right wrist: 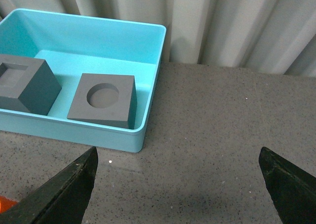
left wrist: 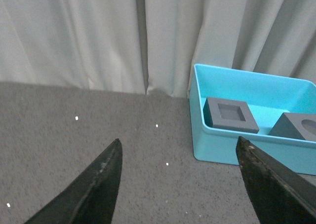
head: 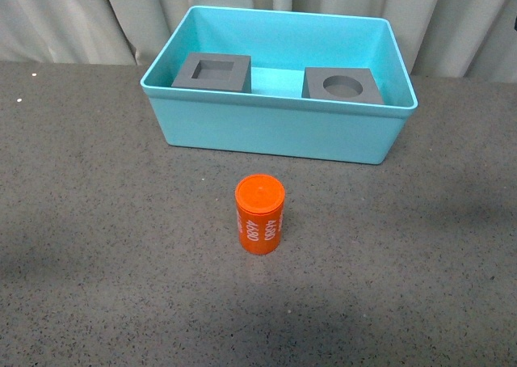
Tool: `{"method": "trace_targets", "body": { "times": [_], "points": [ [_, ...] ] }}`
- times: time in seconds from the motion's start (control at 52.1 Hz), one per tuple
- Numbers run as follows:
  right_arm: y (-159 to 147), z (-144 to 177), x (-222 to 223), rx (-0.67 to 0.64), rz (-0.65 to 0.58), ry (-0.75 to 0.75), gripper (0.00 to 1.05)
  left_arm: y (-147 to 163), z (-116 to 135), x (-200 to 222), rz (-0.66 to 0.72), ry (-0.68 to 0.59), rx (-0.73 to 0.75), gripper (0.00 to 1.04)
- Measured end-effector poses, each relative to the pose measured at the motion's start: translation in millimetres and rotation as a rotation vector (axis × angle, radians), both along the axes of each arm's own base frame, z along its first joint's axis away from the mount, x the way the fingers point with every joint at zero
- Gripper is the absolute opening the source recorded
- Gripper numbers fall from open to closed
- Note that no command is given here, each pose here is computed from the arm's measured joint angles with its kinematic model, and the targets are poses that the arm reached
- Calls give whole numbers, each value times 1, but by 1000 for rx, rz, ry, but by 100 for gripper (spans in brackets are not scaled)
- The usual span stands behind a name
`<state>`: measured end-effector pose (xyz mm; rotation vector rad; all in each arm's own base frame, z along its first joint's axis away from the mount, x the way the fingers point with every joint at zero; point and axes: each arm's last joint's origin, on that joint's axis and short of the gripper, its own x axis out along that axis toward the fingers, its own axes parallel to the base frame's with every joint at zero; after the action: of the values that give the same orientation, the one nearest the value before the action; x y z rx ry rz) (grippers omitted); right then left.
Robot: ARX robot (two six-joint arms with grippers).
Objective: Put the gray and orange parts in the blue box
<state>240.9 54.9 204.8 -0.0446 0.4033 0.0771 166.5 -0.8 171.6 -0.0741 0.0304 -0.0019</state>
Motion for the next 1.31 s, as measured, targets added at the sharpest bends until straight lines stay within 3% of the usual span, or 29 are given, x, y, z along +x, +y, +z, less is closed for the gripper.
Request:
{"method": "trace_targets", "body": {
  "times": [0.173,0.326,1.306],
  "points": [
    [0,0,0,0,0,-2,95,0,-11,-15,-1,-10,53,28],
    [0,1,0,1,0,-2,95,0,-7,-23,0,-26,58,3],
    [0,1,0,1,0,-2,95,1,1,-56,0,-52,66,4]
  ]
}}
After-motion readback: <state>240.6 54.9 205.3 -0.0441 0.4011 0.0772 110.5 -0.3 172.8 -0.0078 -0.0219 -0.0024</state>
